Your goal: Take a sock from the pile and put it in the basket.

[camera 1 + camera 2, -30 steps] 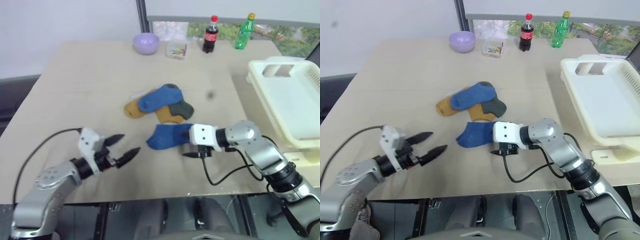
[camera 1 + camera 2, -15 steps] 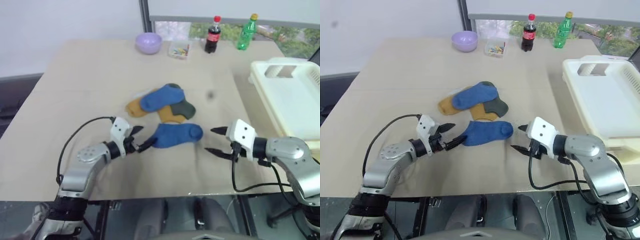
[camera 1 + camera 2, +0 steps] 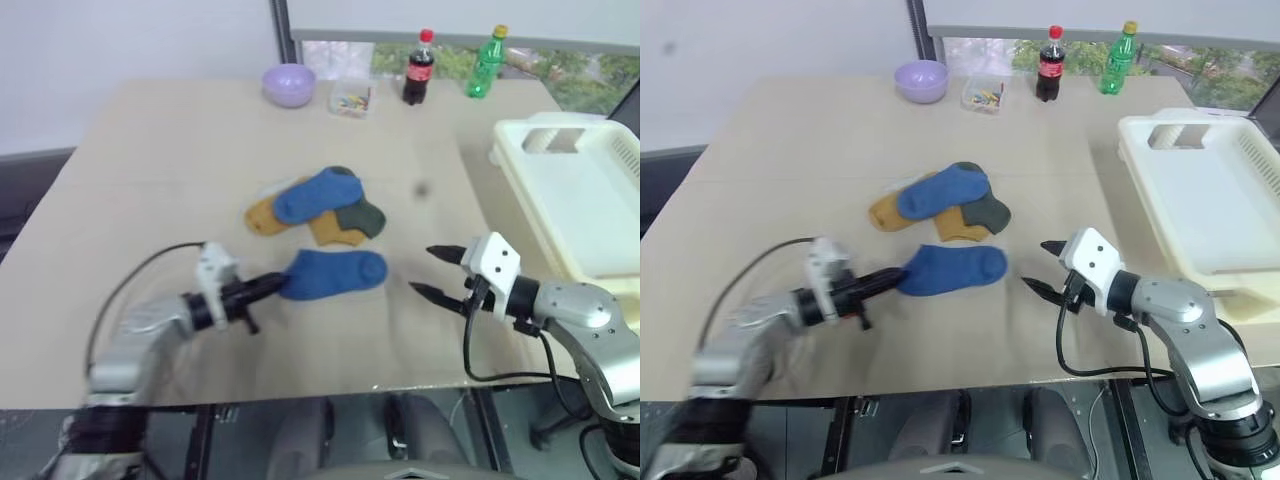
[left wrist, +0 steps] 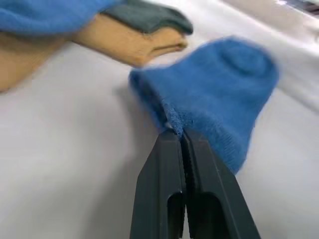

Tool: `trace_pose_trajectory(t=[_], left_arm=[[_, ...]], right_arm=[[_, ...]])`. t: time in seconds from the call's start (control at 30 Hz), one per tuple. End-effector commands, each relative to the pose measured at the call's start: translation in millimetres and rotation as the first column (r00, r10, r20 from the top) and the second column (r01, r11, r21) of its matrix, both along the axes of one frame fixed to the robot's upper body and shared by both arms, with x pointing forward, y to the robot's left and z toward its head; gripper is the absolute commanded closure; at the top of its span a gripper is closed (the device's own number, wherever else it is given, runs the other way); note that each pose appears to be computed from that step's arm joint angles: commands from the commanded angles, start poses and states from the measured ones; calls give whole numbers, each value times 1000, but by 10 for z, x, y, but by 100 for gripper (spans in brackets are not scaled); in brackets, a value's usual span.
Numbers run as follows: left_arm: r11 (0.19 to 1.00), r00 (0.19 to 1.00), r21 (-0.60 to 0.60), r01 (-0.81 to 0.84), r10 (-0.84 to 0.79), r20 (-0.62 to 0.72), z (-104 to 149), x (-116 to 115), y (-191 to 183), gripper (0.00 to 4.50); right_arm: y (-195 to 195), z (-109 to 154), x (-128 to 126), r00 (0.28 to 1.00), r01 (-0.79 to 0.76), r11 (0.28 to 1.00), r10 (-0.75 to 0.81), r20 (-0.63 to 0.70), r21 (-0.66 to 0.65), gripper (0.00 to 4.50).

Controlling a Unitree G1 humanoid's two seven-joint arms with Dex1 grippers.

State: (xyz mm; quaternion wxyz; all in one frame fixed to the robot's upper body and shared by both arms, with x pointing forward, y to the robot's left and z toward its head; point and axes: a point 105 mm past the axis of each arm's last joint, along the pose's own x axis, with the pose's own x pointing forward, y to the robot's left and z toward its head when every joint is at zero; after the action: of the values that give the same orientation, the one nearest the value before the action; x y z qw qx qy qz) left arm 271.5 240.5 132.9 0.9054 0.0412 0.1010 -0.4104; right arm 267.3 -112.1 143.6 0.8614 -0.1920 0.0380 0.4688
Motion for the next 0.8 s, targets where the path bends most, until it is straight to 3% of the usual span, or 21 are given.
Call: trace_pose_trajectory(t=[0.03,0.17,0.23,0.33,0.37,0.4,0.43,0.5,0.53,0.57,0.7,0.8], left_arm=[[998,997,53,43,-46,68,593,-184,265,449],[989,990,59,138,-139,4,867,-293,193,449],[975,976,60,215,-213,-35,851,-313,5,449],[950,947,4,312,-310,-77,575,-173,-536,449],[944,941,10,329,-327,-86,430,-102,-710,388],[939,935,7,343,-341,-100,303,-56,-854,387],[939,935,8,345,-342,-98,197,13,-994,356],[959,957,-12,284,-284,-53,142,202,-1181,283],[962,962,-58,266,-269,-47,178,244,-1225,224],[958,960,-87,274,-278,-37,222,234,-1238,188],[963,967,-91,253,-255,-17,289,217,-1025,188],[986,986,-23,166,-166,-27,269,249,-697,188]], right_arm=[[59,80,37,998,-30,999,29,49,21,123],[71,95,79,998,-27,998,24,52,48,123],[66,99,103,998,-21,998,18,53,52,123],[17,102,142,998,14,999,-17,59,44,123],[3,103,159,998,32,999,-35,58,44,123],[-9,102,167,997,45,998,-48,60,40,123],[-23,101,171,997,61,997,-63,54,41,123],[-49,109,175,994,92,995,-94,58,33,123],[-42,112,162,994,98,995,-99,52,33,123],[-22,113,151,994,103,994,-105,40,39,123],[124,113,149,995,103,993,-103,3,64,123],[381,87,185,998,43,994,-39,-48,97,123]])
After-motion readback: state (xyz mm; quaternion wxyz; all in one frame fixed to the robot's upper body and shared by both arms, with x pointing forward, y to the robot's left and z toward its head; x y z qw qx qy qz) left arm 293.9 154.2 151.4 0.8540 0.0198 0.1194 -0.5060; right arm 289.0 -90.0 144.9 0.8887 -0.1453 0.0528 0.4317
